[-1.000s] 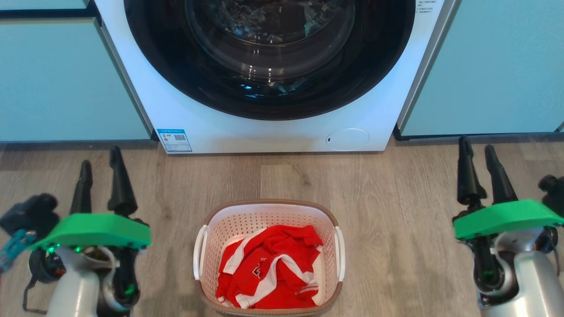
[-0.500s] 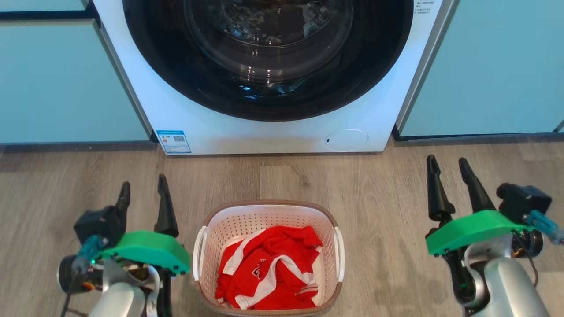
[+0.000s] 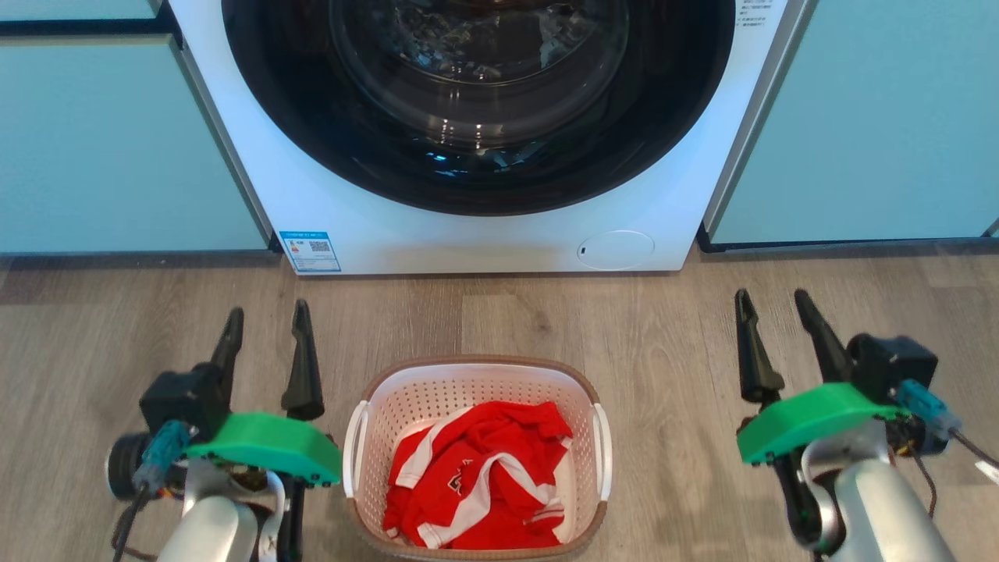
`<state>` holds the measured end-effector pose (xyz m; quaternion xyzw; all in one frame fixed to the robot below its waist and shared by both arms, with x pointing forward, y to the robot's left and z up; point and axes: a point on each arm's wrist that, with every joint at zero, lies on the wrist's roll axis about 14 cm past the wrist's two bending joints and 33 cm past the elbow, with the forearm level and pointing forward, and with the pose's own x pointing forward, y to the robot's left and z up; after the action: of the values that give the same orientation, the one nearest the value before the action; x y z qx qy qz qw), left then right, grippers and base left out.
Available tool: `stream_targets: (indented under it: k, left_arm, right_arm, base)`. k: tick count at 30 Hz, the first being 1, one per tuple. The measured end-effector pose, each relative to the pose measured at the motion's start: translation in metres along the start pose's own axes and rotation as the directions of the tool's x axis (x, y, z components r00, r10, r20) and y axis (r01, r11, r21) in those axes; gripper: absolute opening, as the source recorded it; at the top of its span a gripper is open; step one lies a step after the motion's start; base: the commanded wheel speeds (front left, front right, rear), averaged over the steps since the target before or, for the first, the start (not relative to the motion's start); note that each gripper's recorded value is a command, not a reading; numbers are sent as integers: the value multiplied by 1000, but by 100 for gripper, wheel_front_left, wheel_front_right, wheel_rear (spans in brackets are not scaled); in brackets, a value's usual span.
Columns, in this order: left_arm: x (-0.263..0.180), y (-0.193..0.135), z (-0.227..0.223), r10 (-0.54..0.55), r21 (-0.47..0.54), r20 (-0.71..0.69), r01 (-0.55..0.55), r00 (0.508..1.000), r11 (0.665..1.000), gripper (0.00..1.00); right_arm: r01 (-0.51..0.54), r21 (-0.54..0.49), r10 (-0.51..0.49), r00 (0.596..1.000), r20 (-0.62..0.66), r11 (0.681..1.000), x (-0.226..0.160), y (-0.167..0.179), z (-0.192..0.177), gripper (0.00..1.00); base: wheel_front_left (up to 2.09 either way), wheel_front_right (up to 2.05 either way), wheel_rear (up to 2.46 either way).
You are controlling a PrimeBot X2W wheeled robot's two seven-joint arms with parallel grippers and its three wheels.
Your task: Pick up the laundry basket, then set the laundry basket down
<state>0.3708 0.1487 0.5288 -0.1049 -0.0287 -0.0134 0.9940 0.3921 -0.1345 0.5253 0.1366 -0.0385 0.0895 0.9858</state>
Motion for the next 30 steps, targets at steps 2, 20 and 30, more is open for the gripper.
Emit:
stream_targets:
  k: [2,20,30]
  left_arm:
    - [1,-4,9,-27,27,39,26,999,999,100]
    - [6,-33,49,-152,196,215,110,965,974,100]
    - [1,-16,-4,-135,142,56,126,989,982,100]
  right_arm:
    - [-13,-22,14,1000,27,1000,4,3,9,100]
    - [-52,-177,74,990,122,983,11,15,33,100]
    - [-50,-168,48,999,-15,985,3,7,-12,100]
  base:
    - [0,0,0]
    - [0,0,0]
    - [0,0,0]
